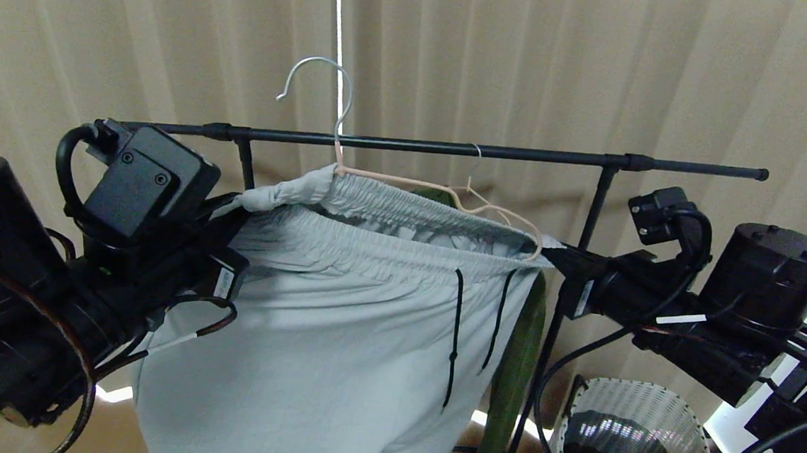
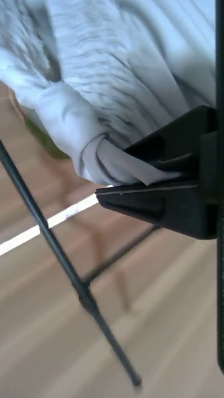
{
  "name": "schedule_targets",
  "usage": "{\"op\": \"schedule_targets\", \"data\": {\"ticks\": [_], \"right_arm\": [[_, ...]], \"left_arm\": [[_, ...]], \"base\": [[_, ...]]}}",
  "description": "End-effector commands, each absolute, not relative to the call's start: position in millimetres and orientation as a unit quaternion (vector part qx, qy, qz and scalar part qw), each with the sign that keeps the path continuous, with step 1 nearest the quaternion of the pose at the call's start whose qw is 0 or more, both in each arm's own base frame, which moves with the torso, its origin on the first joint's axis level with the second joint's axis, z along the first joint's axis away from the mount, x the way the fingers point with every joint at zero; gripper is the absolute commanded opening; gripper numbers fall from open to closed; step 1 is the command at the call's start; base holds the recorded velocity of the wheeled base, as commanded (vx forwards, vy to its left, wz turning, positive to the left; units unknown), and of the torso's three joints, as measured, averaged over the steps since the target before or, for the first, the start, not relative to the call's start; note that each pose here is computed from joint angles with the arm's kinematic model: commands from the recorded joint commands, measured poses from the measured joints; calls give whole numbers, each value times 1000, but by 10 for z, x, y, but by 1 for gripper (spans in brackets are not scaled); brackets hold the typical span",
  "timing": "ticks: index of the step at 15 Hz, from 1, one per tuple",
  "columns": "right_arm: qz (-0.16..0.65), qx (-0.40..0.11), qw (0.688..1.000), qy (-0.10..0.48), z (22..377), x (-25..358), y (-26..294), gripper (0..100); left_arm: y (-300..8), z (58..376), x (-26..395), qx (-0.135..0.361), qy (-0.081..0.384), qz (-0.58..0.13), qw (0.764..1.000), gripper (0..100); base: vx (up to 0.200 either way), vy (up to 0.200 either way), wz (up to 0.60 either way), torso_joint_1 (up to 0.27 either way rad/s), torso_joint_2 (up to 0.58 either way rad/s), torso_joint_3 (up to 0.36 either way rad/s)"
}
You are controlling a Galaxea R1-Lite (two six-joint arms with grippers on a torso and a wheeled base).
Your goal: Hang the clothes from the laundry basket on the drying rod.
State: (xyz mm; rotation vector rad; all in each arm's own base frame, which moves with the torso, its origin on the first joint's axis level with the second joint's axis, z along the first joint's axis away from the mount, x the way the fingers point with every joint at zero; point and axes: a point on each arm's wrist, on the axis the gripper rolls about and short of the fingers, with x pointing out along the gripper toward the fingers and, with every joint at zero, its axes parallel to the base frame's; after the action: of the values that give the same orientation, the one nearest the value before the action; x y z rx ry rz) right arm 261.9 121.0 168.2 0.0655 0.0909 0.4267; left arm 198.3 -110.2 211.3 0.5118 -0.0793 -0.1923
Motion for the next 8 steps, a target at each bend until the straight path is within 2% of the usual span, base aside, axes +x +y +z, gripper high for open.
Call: {"op": "schedule_targets", "data": {"ticks": [1,5,6,8], "right_arm": [[211,32,976,45,1679,2623,1211,0],[212,30,976,44,1690,2620,1210,0],[217,13,975,42,1687,2624,1227,0],[218,-3,975,38,1697,2631,1230,0]], "left_arm": [[-1072,2057,1987,260,-28,-91,961,0],[-1042,1897,1968,288,-2,-96,953,0],[-1030,1816,1929,303,2,-126,945,0],[-970,1749,1888,331,9,-131,934,0]], "base": [[0,0,0,0,0,0],[0,0,0,0,0,0],[0,0,0,0,0,0],[0,0,0,0,0,0]]}}
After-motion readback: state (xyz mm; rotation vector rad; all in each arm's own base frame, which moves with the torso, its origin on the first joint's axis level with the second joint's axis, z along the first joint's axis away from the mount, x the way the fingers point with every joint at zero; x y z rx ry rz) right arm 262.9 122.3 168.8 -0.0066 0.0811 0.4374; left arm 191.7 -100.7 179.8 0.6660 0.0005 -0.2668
